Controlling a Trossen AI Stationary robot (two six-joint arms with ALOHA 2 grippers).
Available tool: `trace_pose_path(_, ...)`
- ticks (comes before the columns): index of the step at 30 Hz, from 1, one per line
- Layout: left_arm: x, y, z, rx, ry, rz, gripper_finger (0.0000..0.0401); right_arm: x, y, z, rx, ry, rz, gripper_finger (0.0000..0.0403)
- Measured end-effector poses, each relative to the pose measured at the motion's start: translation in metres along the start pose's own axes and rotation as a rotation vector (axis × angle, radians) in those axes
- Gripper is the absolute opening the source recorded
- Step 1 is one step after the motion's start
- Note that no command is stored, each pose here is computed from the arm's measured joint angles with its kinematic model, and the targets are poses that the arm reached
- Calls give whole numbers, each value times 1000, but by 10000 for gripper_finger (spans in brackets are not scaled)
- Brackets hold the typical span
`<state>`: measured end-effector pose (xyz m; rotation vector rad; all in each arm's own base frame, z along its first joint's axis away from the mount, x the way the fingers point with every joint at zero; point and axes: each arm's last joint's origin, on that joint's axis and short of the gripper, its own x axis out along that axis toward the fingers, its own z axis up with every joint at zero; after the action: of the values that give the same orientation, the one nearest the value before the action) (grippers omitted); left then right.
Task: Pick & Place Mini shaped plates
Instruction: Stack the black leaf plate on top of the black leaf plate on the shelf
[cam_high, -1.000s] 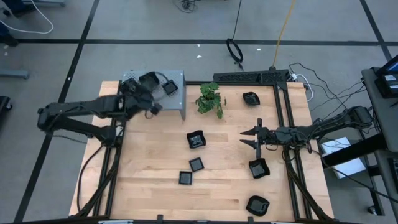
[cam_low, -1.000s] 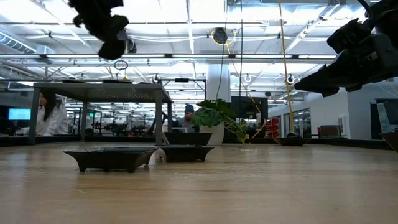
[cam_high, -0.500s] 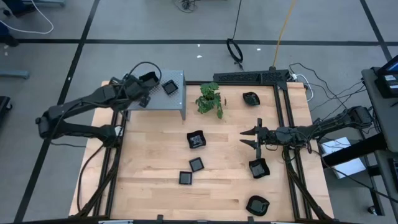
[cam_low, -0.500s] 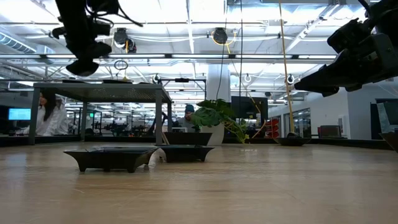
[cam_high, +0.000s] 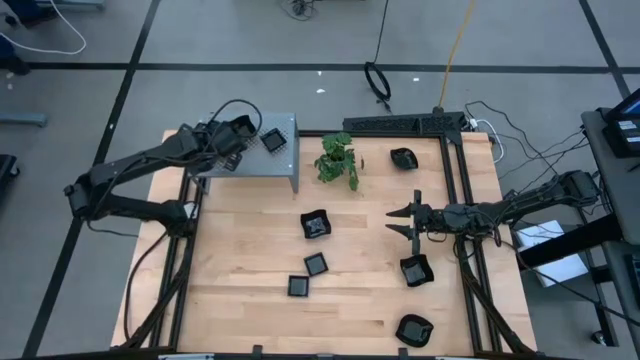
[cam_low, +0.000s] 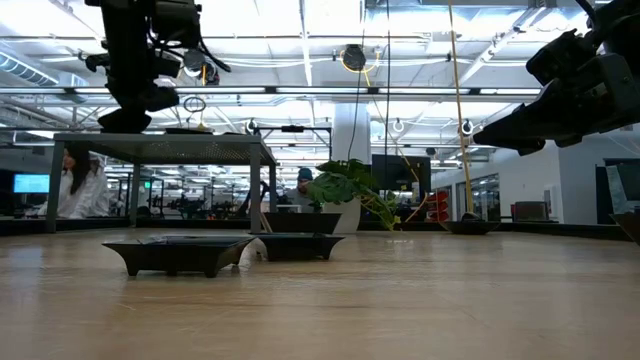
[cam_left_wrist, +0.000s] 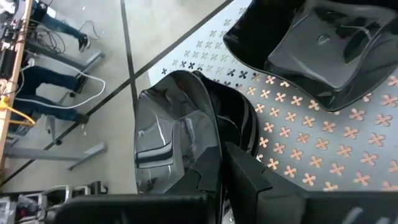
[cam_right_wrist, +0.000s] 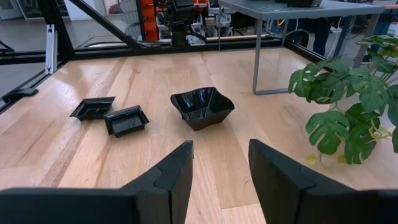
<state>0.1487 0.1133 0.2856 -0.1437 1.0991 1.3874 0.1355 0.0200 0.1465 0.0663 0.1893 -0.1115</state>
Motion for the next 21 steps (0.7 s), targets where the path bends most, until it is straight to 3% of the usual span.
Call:
trace_pose_path(9, 4, -4, 1, -12, 14, 12, 30, 0, 0, 0, 0, 0, 0, 144)
trace_pose_path(17, 4, -4, 1, -4, 10, 19, 99, 0, 0, 0, 0, 0, 0, 145)
trace_pose_path(21, 4, -4, 2, 73, 8, 18, 126, 0, 0, 0, 0, 0, 0, 144)
